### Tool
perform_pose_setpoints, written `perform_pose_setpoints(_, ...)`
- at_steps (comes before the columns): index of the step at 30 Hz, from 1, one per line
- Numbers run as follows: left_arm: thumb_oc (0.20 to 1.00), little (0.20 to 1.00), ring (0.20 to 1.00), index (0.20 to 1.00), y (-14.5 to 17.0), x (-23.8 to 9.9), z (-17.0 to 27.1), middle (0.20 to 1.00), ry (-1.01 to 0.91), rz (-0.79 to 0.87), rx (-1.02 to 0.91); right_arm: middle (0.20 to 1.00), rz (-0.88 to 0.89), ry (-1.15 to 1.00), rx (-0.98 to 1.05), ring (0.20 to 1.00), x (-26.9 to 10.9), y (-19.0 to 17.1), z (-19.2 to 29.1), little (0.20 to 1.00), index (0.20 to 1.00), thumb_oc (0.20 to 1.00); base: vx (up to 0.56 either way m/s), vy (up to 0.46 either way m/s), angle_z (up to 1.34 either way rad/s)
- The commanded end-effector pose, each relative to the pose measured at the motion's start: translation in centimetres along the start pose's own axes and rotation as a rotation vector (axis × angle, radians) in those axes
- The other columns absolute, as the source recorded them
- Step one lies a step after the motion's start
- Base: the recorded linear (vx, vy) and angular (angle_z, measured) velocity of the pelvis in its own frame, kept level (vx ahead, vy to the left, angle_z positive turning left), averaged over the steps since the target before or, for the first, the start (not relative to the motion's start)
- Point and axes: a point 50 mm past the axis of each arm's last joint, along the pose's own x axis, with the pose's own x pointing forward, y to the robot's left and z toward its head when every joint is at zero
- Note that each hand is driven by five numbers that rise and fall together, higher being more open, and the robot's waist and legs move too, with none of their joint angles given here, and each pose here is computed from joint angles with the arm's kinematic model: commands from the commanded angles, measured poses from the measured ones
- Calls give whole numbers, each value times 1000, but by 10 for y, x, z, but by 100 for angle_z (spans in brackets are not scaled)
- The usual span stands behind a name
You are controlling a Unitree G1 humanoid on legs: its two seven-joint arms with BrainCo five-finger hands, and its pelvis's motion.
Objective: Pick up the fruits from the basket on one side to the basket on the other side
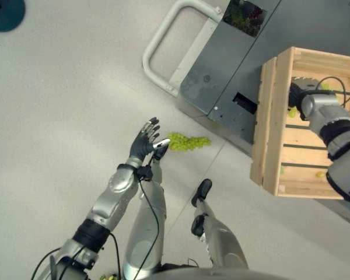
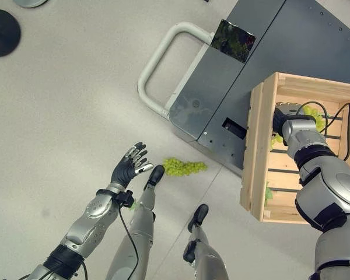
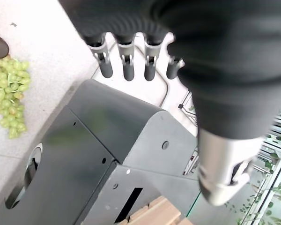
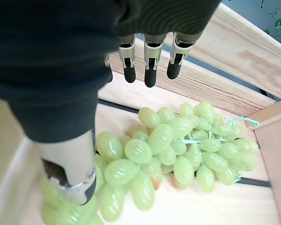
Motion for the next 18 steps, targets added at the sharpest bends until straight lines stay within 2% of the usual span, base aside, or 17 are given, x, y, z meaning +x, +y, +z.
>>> perform_pose_setpoints(1,1000,1000,1000,1000,-14,-1,24,1000,-132,-78,-13,1000,11,31,-245,1000,-1,-9,-13,1000,1000,1000,0,0,0)
perform_pose_setpoints(5,1000,1000,1000,1000,-14,2,24,1000,-130,-72,-16,1000,70,-15,-375,1000,-1,8,1,1000,1000,1000,0,0,0)
perform_pose_setpoints(8,1000,1000,1000,1000,-14,4,26,1000,-137,-65,-19,1000,106,-41,-391,1000,-2,19,9,1000,1000,1000,0,0,0)
perform_pose_setpoints(15,1000,1000,1000,1000,-10,5,28,1000,-143,-40,-16,1000,132,-13,-237,1000,-6,36,-5,1000,1000,1000,0,0,0)
perform_pose_setpoints(16,1000,1000,1000,1000,-6,4,28,1000,-141,-22,-14,1000,111,1,-111,1000,-8,33,-12,1000,1000,1000,-31,-3,1)
perform_pose_setpoints(18,1000,1000,1000,1000,-3,2,28,1000,-139,-11,-10,1000,78,9,-17,1000,-9,29,-20,1000,1000,1000,-21,-3,0)
